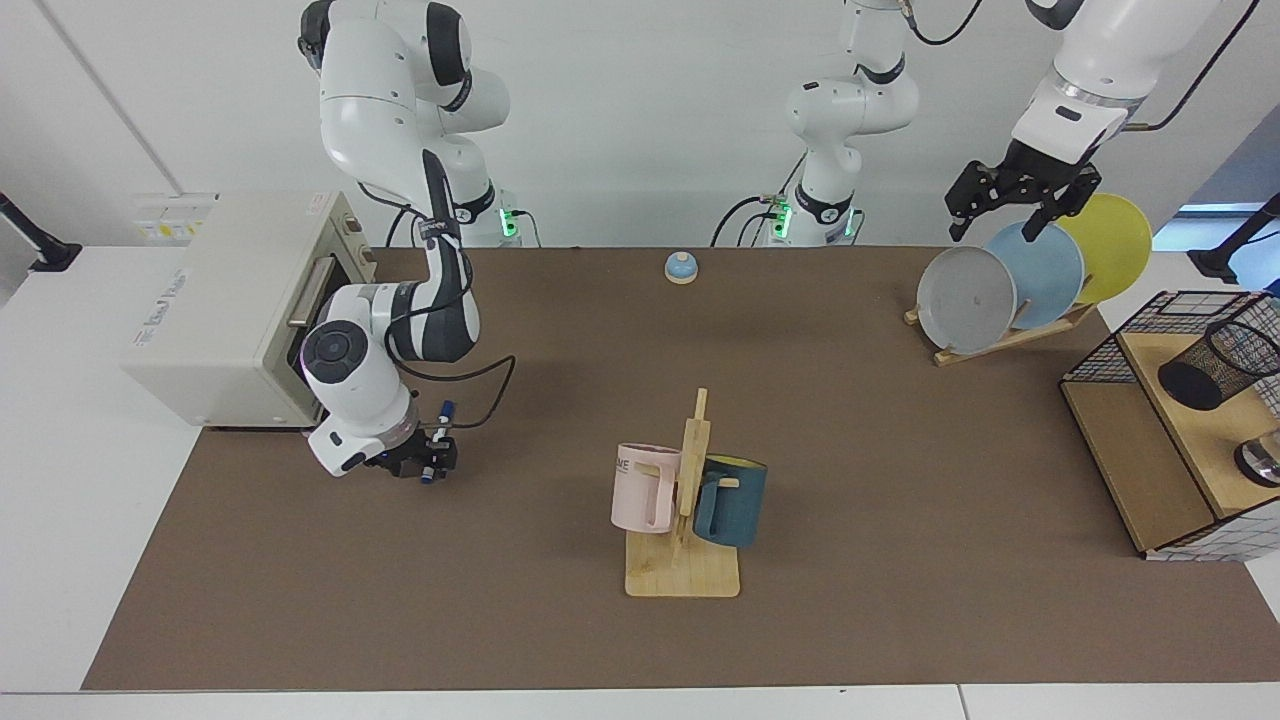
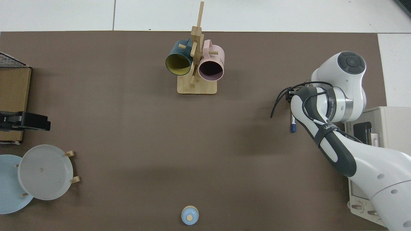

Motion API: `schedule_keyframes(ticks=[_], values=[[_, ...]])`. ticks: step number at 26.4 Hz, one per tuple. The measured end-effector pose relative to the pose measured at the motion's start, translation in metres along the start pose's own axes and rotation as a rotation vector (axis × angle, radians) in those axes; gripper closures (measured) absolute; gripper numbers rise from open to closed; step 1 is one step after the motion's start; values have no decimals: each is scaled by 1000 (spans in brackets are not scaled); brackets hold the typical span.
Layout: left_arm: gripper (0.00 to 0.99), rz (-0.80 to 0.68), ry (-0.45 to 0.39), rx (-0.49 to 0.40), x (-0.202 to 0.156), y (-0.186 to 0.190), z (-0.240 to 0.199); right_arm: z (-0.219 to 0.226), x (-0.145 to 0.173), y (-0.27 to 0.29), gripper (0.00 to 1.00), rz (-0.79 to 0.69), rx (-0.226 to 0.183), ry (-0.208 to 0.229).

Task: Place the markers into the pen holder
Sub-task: 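Close the right gripper around the marker and lift it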

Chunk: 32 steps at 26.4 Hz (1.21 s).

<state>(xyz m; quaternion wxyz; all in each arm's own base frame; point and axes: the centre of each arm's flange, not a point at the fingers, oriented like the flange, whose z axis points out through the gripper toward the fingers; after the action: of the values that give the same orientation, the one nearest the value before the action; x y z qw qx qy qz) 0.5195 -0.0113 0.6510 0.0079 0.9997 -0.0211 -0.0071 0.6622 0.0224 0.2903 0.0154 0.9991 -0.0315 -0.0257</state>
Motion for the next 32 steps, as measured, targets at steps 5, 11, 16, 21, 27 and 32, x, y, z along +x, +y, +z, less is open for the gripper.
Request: schedule_keyframes(ticks=[5, 11, 16, 21, 27, 32], values=[[0, 0, 0, 0, 0, 0, 0, 0, 0, -1, 626, 25, 0, 0], [0, 0, 0, 0, 0, 0, 0, 0, 0, -1, 828, 32, 0, 0], [0, 0, 0, 0, 0, 0, 0, 0, 0, -1, 828, 33, 0, 0], [0, 0, 0, 0, 0, 0, 0, 0, 0, -1, 828, 64, 1, 0], [0, 0, 0, 0, 0, 0, 0, 0, 0, -1, 828, 97, 1, 1], [0, 0, 0, 0, 0, 0, 0, -1, 0, -1, 828, 129, 1, 4]])
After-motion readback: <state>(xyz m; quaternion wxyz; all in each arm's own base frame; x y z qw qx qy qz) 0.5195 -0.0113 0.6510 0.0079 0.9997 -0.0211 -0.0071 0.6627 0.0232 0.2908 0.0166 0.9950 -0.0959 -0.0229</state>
